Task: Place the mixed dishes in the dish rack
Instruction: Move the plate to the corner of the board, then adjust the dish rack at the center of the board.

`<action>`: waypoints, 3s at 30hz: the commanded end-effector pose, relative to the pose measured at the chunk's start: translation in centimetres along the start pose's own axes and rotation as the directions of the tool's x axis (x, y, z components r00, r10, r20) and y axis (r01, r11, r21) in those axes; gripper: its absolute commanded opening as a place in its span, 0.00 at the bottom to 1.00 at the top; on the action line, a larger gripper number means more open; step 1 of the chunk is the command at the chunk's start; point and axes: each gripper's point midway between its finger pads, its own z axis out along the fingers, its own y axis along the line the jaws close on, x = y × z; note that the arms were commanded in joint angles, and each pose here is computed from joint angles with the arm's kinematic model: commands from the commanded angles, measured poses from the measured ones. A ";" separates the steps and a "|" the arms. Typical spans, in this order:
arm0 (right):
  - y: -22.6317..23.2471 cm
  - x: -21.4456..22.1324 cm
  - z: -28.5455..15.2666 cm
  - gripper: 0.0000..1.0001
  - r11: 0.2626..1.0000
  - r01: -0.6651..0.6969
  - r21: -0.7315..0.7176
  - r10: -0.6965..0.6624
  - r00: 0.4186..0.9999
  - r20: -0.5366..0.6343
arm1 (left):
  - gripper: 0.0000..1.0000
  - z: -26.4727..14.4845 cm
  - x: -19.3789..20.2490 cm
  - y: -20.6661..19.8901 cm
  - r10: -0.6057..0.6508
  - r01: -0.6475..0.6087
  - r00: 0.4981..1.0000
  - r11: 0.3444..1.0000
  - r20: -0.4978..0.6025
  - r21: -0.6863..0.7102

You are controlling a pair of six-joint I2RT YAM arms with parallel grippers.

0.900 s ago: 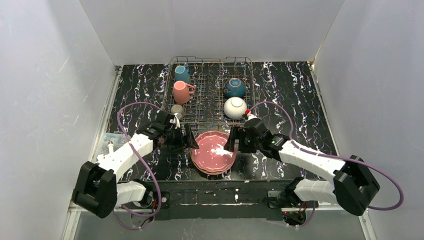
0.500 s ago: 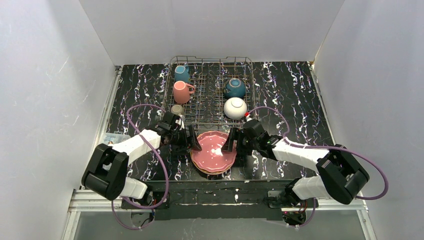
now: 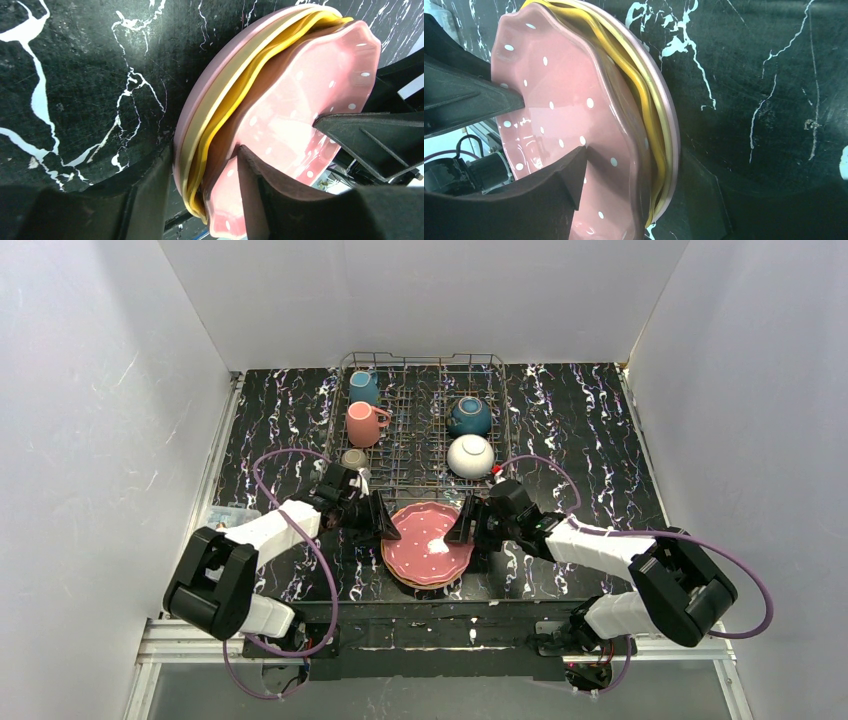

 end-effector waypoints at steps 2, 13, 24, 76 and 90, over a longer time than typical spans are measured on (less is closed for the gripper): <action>0.6 0.1 -0.1 0.60 0.999 0.009 -0.039 -0.009 1.000 0.007 | 0.38 0.1 1.7 1.0 0.005 -0.005 0.999 1.000 -0.033 -0.018; 0.6 1.4 -0.8 0.51 0.997 -0.004 -0.074 0.003 1.000 -0.015 | 0.35 -0.3 3.6 0.6 0.021 -0.021 0.999 1.000 -0.045 -0.002; 0.5 3.6 -1.6 0.46 0.996 0.024 -0.081 -0.030 0.997 -0.069 | 0.34 -0.6 5.5 0.2 0.039 -0.039 0.998 0.999 -0.049 0.008; 1.6 3.8 -10.1 0.68 0.938 0.290 0.192 -0.287 0.957 -0.042 | 0.54 -8.4 10.5 0.0 0.166 -0.166 0.986 0.986 0.002 0.011; 5.7 -6.6 -16.6 0.71 0.803 0.403 0.439 -0.512 0.843 0.162 | 0.73 -12.2 6.2 -3.1 0.300 -0.295 0.943 0.954 0.144 -0.056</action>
